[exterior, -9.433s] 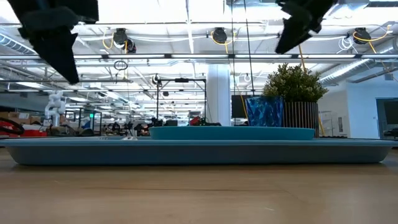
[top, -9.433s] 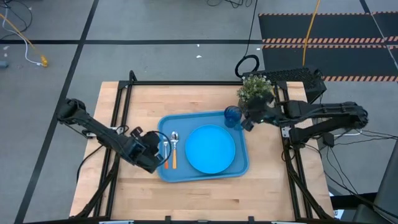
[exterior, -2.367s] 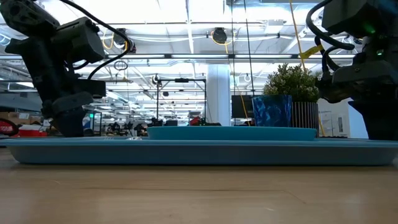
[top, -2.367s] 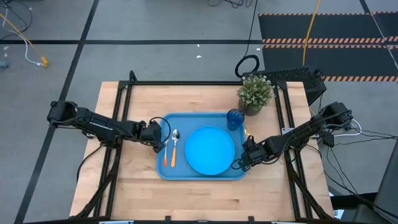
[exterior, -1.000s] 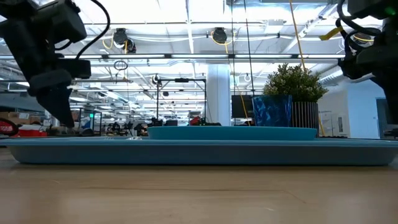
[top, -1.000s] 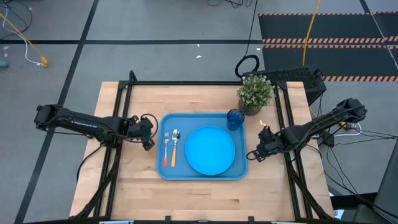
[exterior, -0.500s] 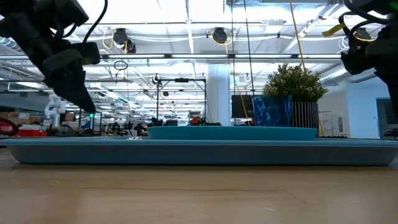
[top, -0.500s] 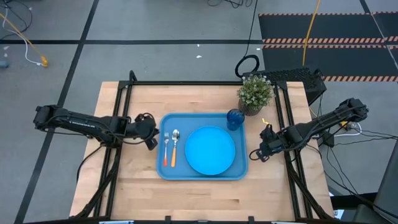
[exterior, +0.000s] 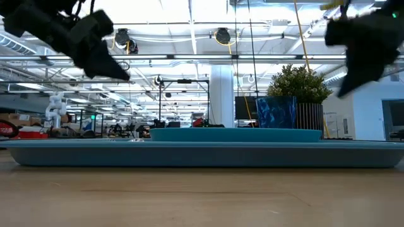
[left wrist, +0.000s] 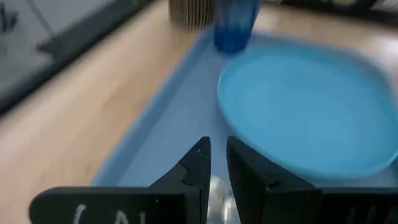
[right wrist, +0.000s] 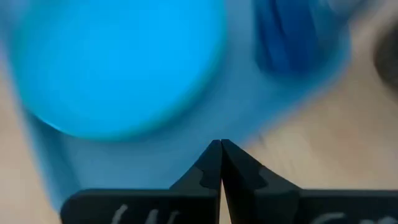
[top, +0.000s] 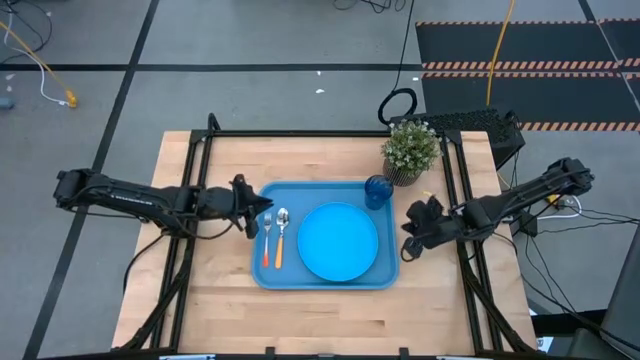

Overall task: Pick and place plate/cup/fork/spoon on tray
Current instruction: Return to Home Position

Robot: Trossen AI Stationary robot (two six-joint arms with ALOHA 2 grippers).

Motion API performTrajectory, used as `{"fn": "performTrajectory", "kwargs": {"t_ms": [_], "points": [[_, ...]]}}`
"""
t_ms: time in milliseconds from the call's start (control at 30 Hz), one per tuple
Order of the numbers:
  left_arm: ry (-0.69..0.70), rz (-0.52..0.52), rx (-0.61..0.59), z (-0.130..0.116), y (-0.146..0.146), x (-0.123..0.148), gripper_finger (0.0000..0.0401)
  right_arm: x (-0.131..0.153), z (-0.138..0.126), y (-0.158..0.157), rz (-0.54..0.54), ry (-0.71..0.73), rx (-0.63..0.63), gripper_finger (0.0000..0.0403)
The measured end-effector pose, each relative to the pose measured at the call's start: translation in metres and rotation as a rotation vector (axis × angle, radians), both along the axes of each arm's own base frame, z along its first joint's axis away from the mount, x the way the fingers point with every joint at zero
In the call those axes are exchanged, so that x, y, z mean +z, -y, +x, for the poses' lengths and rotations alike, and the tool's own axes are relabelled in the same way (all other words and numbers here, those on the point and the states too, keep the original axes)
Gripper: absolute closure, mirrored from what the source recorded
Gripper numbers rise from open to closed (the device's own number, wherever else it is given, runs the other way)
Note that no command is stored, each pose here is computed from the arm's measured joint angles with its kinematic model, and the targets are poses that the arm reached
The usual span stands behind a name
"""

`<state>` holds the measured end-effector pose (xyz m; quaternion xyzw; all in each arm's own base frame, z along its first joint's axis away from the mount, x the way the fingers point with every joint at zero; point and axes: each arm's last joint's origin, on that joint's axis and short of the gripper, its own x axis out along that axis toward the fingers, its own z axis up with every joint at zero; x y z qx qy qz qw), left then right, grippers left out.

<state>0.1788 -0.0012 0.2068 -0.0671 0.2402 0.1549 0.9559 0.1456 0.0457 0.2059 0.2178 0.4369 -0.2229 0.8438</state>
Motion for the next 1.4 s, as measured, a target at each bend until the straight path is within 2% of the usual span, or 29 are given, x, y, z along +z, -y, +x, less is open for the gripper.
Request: {"fn": "performTrajectory", "kwargs": {"t_ms": [200, 400, 500, 700, 833, 900, 1200, 1400], "points": [[0.159, 0.072, -0.039, -0.004, 0.0, 0.021, 0.0345, 0.03, 0.006, 0.001, -0.15, 0.307, 0.165, 0.0403], [0.265, 0.081, -0.063, -0.022, 0.002, 0.034, 0.0345, 0.049, -0.01, 0.007, -0.233, 0.438, 0.233, 0.0403], [0.296, 0.073, -0.091, -0.032, 0.005, 0.026, 0.0345, 0.043, -0.017, 0.01, -0.233, 0.505, 0.243, 0.0403], [0.45, 0.028, -0.116, -0.049, 0.008, -0.009, 0.0345, 0.002, -0.025, 0.009, -0.189, 0.657, 0.264, 0.0403], [0.486, 0.032, -0.099, -0.057, 0.007, -0.016, 0.0345, -0.019, -0.028, 0.01, -0.18, 0.678, 0.254, 0.0403], [0.487, 0.051, -0.09, -0.059, 0.006, -0.015, 0.0345, -0.023, -0.029, 0.012, -0.213, 0.664, 0.241, 0.0403], [0.473, 0.112, -0.057, -0.062, -0.001, -0.015, 0.0345, -0.018, -0.027, 0.016, -0.41, 0.672, 0.32, 0.0403], [0.462, 0.093, -0.11, -0.061, -0.005, -0.017, 0.0345, -0.009, -0.028, 0.021, -0.403, 0.758, 0.422, 0.0403]]}}
